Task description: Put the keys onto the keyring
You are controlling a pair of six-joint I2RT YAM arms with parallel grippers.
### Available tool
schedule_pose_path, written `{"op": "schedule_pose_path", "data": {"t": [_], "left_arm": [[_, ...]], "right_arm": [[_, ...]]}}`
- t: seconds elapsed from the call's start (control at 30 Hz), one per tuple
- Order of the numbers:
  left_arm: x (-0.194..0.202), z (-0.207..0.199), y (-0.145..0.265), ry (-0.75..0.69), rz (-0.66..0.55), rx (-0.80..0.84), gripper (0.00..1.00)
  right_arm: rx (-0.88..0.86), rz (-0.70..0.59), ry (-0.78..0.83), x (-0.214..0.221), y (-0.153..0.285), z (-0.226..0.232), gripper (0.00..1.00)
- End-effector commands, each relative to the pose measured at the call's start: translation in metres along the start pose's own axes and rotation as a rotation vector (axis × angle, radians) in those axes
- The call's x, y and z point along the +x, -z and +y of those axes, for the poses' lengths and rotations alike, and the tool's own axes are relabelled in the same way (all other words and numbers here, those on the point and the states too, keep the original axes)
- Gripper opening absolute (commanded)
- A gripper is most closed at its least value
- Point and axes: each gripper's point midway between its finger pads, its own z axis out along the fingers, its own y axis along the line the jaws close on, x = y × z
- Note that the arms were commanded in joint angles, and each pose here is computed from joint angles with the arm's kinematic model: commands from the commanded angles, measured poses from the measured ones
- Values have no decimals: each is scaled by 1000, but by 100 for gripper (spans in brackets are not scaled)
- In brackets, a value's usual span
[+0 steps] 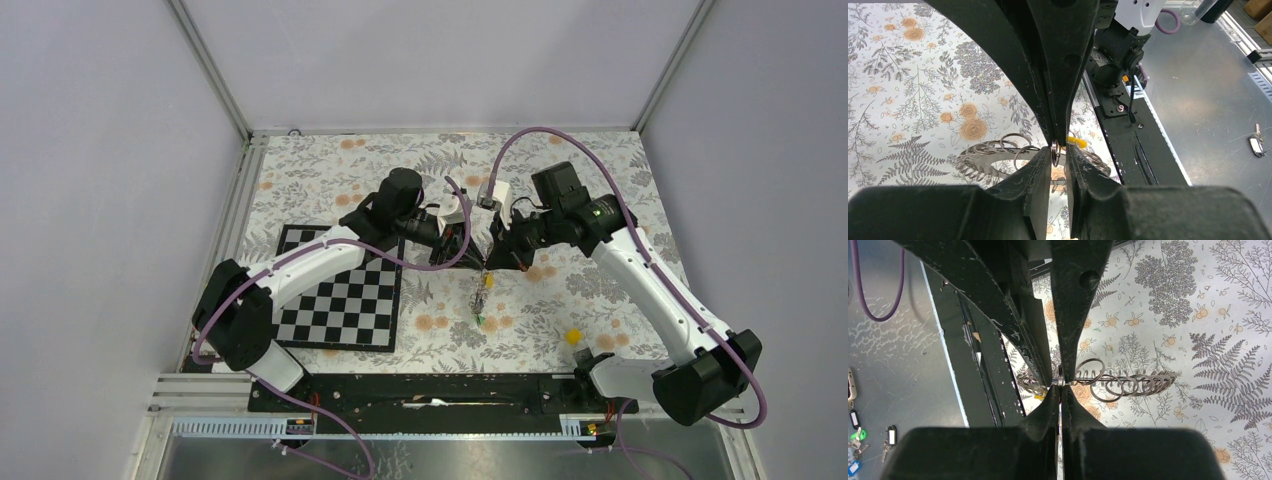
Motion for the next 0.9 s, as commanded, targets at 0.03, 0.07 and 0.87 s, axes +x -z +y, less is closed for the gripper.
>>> {"op": "schedule_pose_path", "data": {"t": [0.03,0.07,0.87], "left_arm": [[-26,1,-1,-81,-46,9,24],[-27,2,-1,-81,-47,9,25],[-44,-9,11,14,-174,21,0]], "right_arm": [[-26,-23,28,-5,0,8,0],[-25,-22,29,-5,0,8,0],[24,-78,73,-10,7,7,19]]}}
